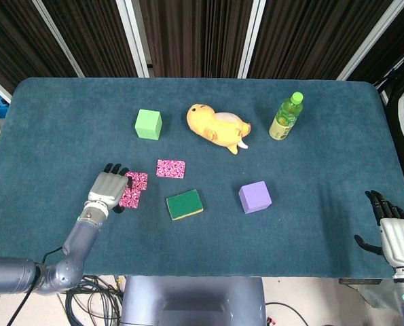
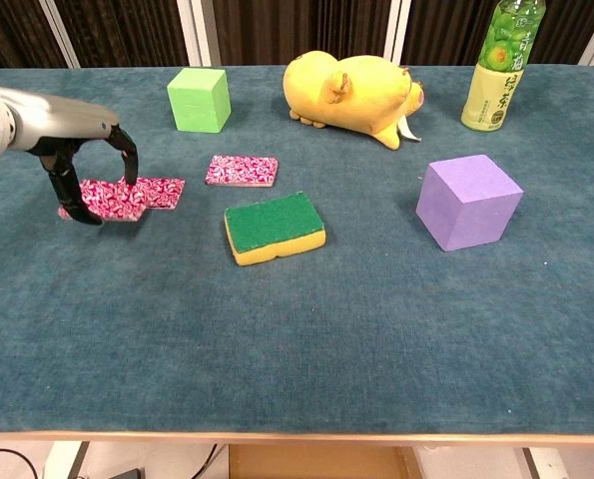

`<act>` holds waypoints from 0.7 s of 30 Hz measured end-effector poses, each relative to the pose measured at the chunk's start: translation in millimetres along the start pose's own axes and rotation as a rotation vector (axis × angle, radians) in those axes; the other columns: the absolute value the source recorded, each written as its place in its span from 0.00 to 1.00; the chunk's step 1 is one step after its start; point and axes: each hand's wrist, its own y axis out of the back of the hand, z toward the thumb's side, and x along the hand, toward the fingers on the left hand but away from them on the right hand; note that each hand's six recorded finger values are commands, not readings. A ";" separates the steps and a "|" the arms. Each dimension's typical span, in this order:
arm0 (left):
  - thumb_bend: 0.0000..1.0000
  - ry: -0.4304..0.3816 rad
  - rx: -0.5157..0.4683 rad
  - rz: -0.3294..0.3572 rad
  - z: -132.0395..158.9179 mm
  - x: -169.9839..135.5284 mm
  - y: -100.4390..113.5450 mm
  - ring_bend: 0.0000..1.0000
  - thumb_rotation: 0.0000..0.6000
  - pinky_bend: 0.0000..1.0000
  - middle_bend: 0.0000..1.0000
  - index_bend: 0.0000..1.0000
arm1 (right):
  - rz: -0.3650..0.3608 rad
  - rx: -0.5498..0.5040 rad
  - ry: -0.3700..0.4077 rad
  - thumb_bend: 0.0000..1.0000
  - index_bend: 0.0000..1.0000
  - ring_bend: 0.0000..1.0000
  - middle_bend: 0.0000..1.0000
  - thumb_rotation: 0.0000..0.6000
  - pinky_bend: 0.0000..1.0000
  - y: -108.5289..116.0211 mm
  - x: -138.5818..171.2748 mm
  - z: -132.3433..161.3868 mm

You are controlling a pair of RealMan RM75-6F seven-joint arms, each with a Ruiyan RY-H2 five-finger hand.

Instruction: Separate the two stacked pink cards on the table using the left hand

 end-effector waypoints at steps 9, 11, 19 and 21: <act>0.29 -0.052 0.010 -0.018 29.0 -2.2 -9.3 0.00 1.00 0.00 0.19 0.47 | -0.012 -0.011 -0.005 0.20 0.05 0.15 0.08 1.00 0.22 4.0 1.3 -3.3; 0.29 -0.054 0.016 -0.013 33.7 -1.5 -9.4 0.00 1.00 0.00 0.19 0.47 | -0.014 -0.013 -0.005 0.20 0.05 0.15 0.08 1.00 0.22 4.6 1.5 -3.8; 0.28 -0.053 0.045 0.005 48.8 4.5 -10.8 0.00 1.00 0.00 0.19 0.46 | -0.013 -0.017 -0.006 0.20 0.05 0.15 0.08 1.00 0.22 5.0 1.3 -5.0; 0.26 -0.053 0.055 0.008 50.6 6.0 -10.8 0.00 1.00 0.00 0.18 0.44 | -0.014 -0.017 -0.007 0.20 0.05 0.15 0.08 1.00 0.22 5.2 1.5 -5.4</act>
